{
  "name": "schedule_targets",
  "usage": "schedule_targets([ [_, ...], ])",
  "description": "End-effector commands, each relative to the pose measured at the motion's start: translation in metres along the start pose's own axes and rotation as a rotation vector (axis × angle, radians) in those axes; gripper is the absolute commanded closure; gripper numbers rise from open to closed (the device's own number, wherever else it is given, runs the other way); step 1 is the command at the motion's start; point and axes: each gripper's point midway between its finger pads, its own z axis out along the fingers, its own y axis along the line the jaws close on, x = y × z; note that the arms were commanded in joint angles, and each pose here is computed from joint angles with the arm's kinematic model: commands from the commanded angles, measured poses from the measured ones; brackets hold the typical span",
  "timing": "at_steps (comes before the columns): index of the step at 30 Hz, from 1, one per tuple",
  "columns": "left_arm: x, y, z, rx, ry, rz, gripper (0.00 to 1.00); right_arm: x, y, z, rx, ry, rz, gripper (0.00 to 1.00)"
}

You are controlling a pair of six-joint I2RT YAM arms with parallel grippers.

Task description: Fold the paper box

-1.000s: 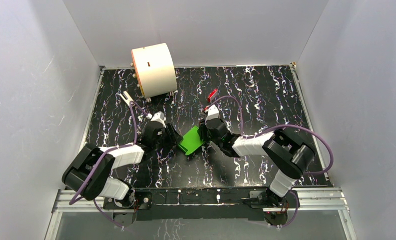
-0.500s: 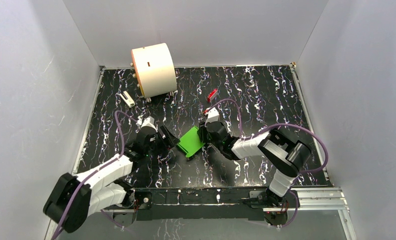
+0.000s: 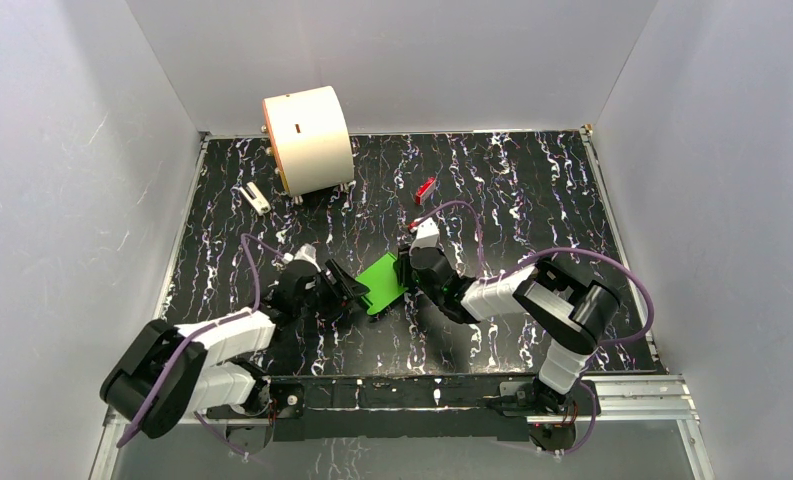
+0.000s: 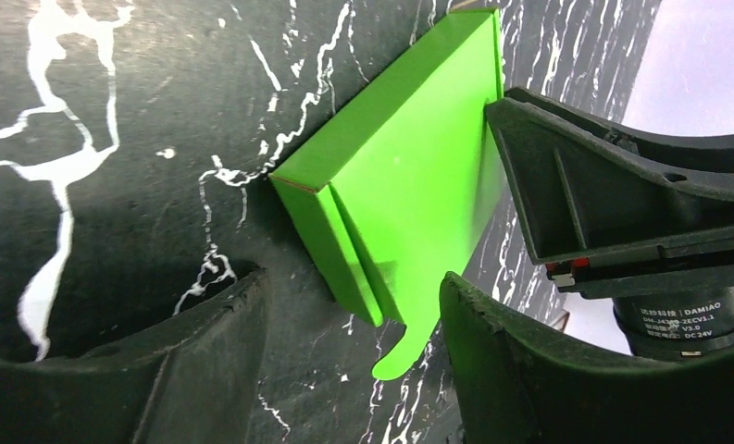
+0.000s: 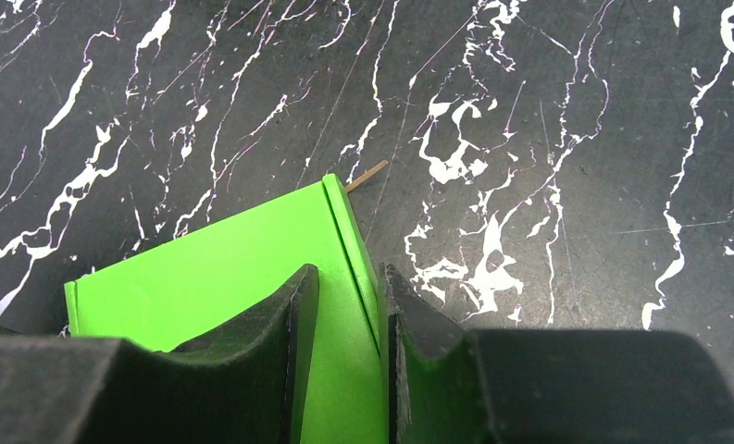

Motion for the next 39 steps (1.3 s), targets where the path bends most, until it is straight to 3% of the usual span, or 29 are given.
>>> schedule_targets([
  [1,0.022,0.015,0.007,-0.019,0.086,-0.016,0.39,0.078,-0.023,-0.019,0.045,0.248,-0.07,0.63],
  [3,0.024,0.021,0.01,-0.038,0.092,-0.006,0.45,0.081,-0.022,-0.02,0.039,0.255,-0.062,0.63],
  [10,0.032,0.05,0.016,-0.138,0.135,0.076,0.81,0.083,-0.026,-0.029,0.043,0.269,-0.062,0.64],
  [13,0.034,0.06,0.018,-0.178,0.155,0.121,0.88,0.075,-0.024,-0.032,0.029,0.253,-0.077,0.63],
  [19,0.027,0.063,0.019,-0.212,0.141,0.177,0.9,0.049,-0.016,-0.038,-0.022,0.223,-0.107,0.59],
  [28,0.021,0.062,0.019,-0.23,0.132,0.219,0.89,0.055,-0.041,-0.053,-0.014,0.218,-0.092,0.58],
  [34,0.021,0.058,0.02,-0.209,0.137,0.223,0.86,0.082,-0.037,-0.052,-0.085,0.304,-0.113,0.62],
  [39,0.023,0.051,0.02,-0.184,0.15,0.22,0.84,0.072,-0.035,-0.033,-0.115,0.301,-0.126,0.68],
])
